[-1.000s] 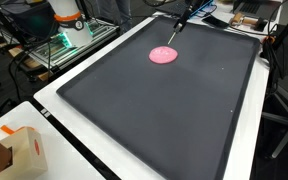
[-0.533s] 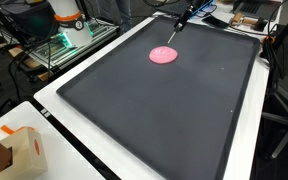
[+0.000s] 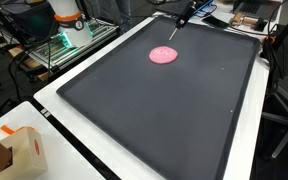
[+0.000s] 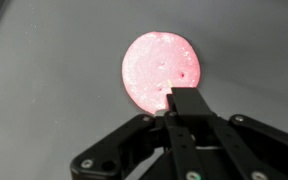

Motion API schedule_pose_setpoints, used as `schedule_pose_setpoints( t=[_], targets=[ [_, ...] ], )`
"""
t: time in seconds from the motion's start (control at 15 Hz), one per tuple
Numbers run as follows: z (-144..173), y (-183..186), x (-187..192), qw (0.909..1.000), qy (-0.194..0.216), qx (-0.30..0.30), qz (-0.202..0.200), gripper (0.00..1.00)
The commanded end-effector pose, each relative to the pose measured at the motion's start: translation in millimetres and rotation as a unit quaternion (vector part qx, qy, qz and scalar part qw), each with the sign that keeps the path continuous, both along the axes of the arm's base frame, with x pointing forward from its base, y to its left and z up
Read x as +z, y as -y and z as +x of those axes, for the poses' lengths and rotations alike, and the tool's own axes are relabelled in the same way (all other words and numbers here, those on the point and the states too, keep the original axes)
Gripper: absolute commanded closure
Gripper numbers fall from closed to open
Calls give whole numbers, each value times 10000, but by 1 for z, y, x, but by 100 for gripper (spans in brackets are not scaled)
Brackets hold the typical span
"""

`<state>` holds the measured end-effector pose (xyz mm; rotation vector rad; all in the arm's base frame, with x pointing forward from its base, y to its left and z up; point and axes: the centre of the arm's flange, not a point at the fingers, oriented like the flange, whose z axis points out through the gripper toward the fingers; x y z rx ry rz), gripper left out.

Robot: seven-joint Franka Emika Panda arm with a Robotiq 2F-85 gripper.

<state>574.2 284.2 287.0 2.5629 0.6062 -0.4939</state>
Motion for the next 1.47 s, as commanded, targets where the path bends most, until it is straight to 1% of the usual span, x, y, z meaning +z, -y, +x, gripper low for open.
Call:
schedule_pose_setpoints(
  t=[0.0, 0.2, 0.4, 0.6, 0.73, 1.0, 1.4],
  targets=[
    [-4, 18, 28, 9982, -108, 28, 596, 97],
    [-3, 30, 54, 9941, -66, 141, 1076, 97],
    [-2, 44, 83, 9878, 98, 389, 1503, 97],
    [-5, 60, 108, 9755, 266, 930, 1977, 97],
    [-9, 69, 122, 9693, 287, 1115, 2173, 97],
    [-19, 86, 143, 9583, 178, 1361, 2505, 97],
    [-36, 102, 160, 9439, 27, 1667, 2849, 97]
  ],
)
